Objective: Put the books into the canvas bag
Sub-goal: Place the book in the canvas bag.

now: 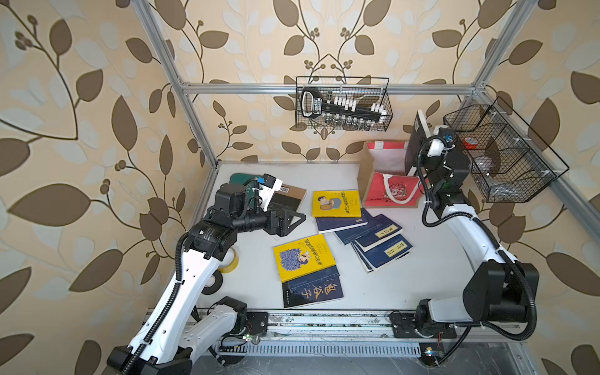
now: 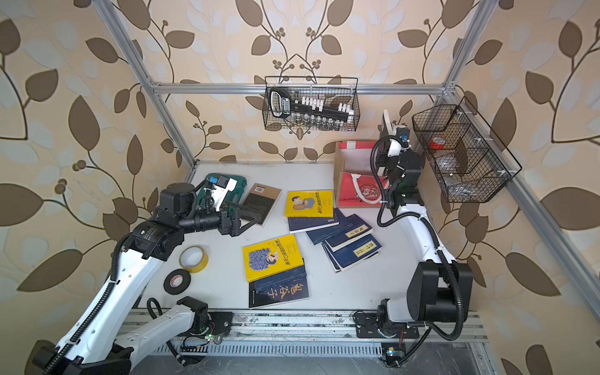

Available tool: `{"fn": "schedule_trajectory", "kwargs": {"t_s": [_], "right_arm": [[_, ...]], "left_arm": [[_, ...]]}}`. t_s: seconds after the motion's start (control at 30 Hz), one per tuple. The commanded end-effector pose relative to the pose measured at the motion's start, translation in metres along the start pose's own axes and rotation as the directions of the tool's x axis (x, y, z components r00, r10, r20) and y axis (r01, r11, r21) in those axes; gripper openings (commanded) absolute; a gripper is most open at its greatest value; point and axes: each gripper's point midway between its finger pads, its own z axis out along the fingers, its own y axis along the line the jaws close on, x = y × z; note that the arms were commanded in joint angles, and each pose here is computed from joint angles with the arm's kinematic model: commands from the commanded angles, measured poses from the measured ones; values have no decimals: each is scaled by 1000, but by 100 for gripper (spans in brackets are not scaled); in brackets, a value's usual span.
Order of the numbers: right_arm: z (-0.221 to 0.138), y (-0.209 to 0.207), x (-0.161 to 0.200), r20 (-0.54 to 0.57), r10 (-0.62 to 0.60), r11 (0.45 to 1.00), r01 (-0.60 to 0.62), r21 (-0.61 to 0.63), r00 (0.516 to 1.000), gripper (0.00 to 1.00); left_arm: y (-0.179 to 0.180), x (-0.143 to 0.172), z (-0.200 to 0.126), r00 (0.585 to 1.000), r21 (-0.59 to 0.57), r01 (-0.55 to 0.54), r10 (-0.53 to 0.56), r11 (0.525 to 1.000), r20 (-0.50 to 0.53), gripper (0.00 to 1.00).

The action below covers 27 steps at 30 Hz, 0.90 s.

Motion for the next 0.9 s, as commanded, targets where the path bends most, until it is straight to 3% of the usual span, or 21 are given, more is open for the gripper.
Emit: {"fn": "schedule_trajectory", "kwargs": {"t_s": [0.0, 0.5, 0.87], "right_arm": [[-3, 9, -40, 169, 8, 998, 3, -69, 986, 0], [-4, -1, 53, 36, 87, 996, -86, -12, 996, 0], [-1, -22, 86, 2, 149, 983, -149, 110, 989, 0]], "left_arm": [[-5, -5, -5, 998, 12, -47, 47, 999, 30, 99], [-6, -7, -7, 998, 22, -45, 44, 999, 42, 99], [-5, -6, -8, 998, 13, -47, 46, 999, 49, 99]]}}
